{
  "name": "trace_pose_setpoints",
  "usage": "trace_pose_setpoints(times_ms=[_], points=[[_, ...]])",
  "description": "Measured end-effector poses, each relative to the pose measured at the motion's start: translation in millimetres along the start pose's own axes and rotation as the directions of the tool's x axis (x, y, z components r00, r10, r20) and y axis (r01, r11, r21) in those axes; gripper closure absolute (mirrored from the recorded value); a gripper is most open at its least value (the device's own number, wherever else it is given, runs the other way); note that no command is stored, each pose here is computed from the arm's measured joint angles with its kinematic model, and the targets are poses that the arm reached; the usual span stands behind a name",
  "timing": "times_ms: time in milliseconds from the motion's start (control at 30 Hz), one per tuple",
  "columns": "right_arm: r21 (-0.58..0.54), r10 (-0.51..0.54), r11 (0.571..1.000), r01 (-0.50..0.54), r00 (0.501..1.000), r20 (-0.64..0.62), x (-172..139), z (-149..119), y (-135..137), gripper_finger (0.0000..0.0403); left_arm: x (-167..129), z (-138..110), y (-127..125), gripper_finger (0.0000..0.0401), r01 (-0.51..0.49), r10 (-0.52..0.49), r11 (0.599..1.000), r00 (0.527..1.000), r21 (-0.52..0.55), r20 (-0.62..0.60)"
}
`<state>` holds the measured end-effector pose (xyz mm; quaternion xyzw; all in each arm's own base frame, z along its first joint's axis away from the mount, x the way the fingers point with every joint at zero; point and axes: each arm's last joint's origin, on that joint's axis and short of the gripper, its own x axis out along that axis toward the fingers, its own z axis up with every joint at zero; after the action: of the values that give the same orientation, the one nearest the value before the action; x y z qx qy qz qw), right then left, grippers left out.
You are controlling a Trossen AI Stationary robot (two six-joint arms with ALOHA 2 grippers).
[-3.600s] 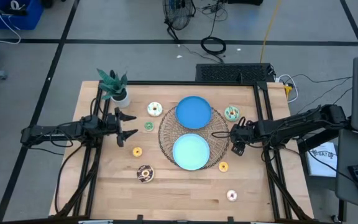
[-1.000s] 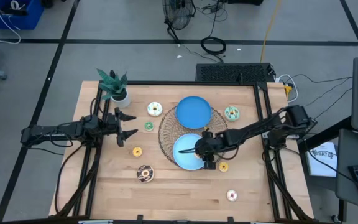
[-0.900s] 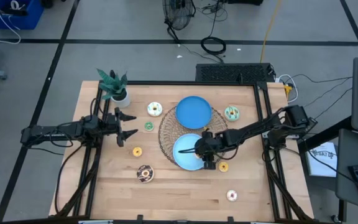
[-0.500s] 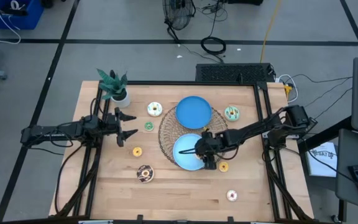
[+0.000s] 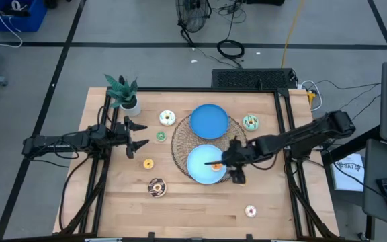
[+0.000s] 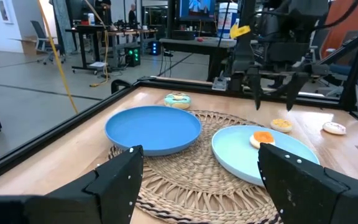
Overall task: Pick & Place donuts
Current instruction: Put the small yellow donut on the light blue plate
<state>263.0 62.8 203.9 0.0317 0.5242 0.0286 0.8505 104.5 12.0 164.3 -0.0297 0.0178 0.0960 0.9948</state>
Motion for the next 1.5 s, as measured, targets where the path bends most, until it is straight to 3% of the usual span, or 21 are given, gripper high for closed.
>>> trace_pose_setpoints(times_ms=[200,433,767,1500], points=[[0.087,-0.042,0.995,0.057,0.984,-0.175,-8,-28,19,0.0139,0,0,0,0.0091,0.0,0.0,1.0,1.0,0.0,0.0],[0.142,-0.06,0.986,0.093,0.973,-0.223,0,-52,34,0.0139,0,0,0,0.0091,0.0,0.0,1.0,1.0,0.0,0.0],[0.157,-0.008,0.987,0.032,0.989,-0.15,15,-66,43,0.014,0,0,0,0.0091,0.0,0.0,1.0,1.0,0.0,0.0],[0.166,-0.008,0.985,0.041,0.981,-0.195,40,-76,44,0.014,0,0,0,0.0091,0.0,0.0,1.0,1.0,0.0,0.0]])
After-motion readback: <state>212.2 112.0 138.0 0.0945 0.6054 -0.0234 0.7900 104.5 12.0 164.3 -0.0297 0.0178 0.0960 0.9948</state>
